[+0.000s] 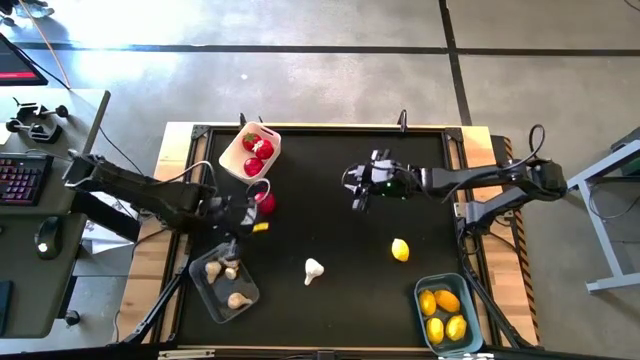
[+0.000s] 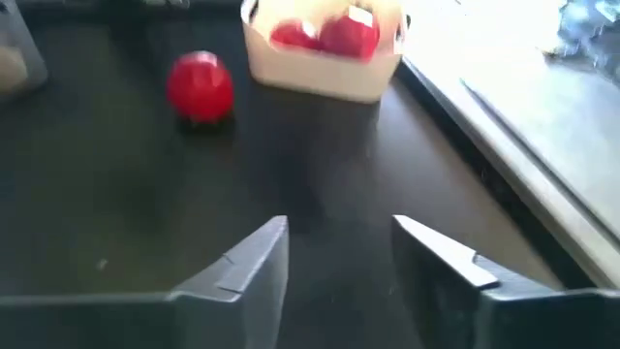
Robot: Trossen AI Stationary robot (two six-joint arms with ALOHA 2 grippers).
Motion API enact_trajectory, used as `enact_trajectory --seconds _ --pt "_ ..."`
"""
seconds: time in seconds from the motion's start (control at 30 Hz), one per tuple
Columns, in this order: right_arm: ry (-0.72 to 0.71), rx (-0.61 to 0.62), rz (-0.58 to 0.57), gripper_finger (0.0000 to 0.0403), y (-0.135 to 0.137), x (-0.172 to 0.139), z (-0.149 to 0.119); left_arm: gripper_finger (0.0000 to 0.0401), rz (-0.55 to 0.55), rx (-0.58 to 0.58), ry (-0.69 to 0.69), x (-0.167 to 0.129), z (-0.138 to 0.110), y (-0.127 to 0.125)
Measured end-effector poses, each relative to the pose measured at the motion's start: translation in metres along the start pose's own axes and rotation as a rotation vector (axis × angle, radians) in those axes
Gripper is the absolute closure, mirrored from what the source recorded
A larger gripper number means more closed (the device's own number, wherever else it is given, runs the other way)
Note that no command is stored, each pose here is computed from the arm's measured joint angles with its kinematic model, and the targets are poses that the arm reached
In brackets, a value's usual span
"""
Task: Sort produce into baskets
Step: Put the red tomato into the white bin
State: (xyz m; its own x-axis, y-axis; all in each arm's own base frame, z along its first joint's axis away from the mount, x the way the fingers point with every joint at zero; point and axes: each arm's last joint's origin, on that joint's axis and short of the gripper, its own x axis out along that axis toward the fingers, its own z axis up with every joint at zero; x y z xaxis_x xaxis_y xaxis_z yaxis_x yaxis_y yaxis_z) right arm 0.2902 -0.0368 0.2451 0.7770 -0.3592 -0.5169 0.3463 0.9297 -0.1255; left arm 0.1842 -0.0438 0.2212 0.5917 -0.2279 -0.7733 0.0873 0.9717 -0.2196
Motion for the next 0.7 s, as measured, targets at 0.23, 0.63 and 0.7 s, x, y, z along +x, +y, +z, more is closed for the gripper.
enact_trajectory --seconds 0.23,0.63,0.7 --pt "0.163 0.09 0.029 0.028 0.018 -0.007 -0.018 0.0401 -0.025 0.048 -0.243 0.023 -0.001 0.033" --pt "0.662 0.467 -0.035 0.0279 0.039 -0.036 -0.062 0.0401 0.108 0.105 -0.715 0.03 0.011 0.076" --pt "0.723 0.515 -0.021 0.0279 0.044 -0.041 -0.066 0.0401 0.116 0.115 -0.786 0.031 0.012 0.081"
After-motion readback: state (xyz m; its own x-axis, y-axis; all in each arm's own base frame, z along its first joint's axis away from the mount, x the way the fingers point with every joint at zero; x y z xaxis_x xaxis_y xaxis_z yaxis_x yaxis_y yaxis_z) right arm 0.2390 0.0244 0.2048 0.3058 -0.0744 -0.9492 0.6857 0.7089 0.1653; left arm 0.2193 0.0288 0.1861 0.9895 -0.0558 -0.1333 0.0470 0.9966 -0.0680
